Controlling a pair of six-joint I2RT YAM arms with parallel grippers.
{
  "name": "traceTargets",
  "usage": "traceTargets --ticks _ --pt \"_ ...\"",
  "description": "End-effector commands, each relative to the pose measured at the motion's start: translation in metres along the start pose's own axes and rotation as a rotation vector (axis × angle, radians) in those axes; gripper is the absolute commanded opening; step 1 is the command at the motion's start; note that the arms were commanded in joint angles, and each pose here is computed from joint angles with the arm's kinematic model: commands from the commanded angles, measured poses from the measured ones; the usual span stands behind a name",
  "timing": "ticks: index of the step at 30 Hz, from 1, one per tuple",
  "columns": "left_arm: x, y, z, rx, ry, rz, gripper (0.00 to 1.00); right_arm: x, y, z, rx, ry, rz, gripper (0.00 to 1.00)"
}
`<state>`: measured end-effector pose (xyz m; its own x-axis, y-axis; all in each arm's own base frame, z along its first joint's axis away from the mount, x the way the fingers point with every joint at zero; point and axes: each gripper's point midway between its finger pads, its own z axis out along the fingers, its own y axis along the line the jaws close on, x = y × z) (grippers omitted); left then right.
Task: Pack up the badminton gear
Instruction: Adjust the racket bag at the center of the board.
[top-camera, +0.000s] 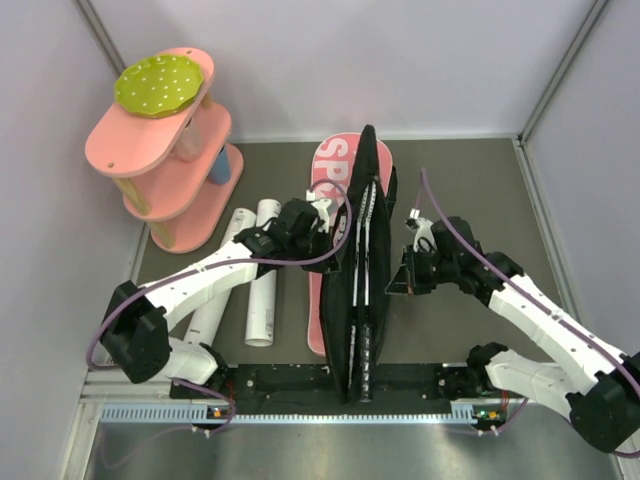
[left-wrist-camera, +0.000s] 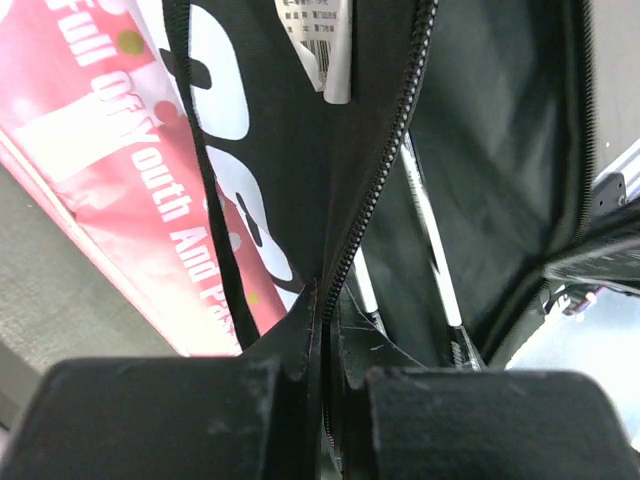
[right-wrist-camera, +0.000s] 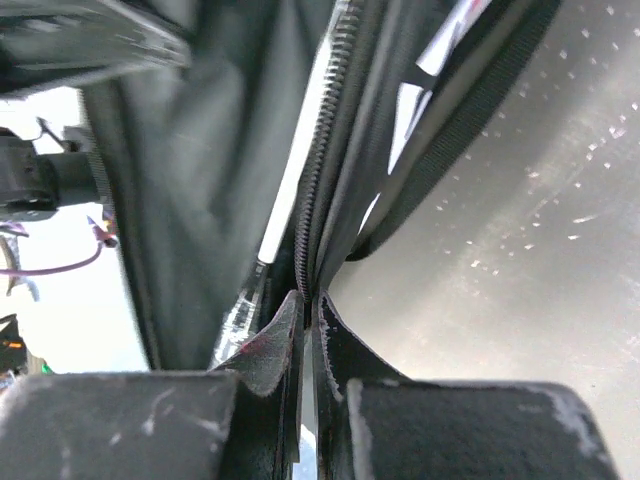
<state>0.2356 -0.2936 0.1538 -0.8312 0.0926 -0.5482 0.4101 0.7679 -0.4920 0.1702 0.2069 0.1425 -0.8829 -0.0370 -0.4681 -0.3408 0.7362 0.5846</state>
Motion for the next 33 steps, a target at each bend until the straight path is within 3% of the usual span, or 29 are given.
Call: traceTargets --ticks 1,5,7,12,18,23,31,33 --pt "0.011 -0.005 0.011 0.067 0.047 0.011 0.00 -0.037 0.061 -0.035 -0.133 -0.080 -0.074 0.00" --pt "0.011 -0.014 0.015 0.122 0.032 -0.016 0.00 -0.052 0.074 -0.036 -0.168 -0.099 -0.078 0.00" --pt "0.010 -0.016 0.015 0.132 0.029 -0.010 0.00 -0.045 0.067 -0.020 -0.164 -0.049 -0.050 0.00" --pt "-0.002 -0.038 -0.003 0.203 -0.004 -0.006 0.00 -0.013 0.000 0.021 0.004 0.038 -0.008 0.00" --pt "-0.015 -0.052 -0.025 0.240 -0.061 0.012 0.00 -0.024 0.014 0.000 -0.017 -0.035 -0.043 0.00" --pt "-0.010 -0.044 -0.017 0.207 -0.040 0.003 0.00 -0.009 -0.013 0.011 0.067 0.013 -0.031 0.00" --pt "0.004 -0.033 -0.002 0.191 -0.004 -0.018 0.00 -0.011 -0.003 0.005 0.030 -0.004 -0.018 0.00" --pt "0.005 -0.034 -0.001 0.201 -0.004 -0.022 0.00 -0.008 -0.005 0.007 0.035 0.016 -0.008 0.04"
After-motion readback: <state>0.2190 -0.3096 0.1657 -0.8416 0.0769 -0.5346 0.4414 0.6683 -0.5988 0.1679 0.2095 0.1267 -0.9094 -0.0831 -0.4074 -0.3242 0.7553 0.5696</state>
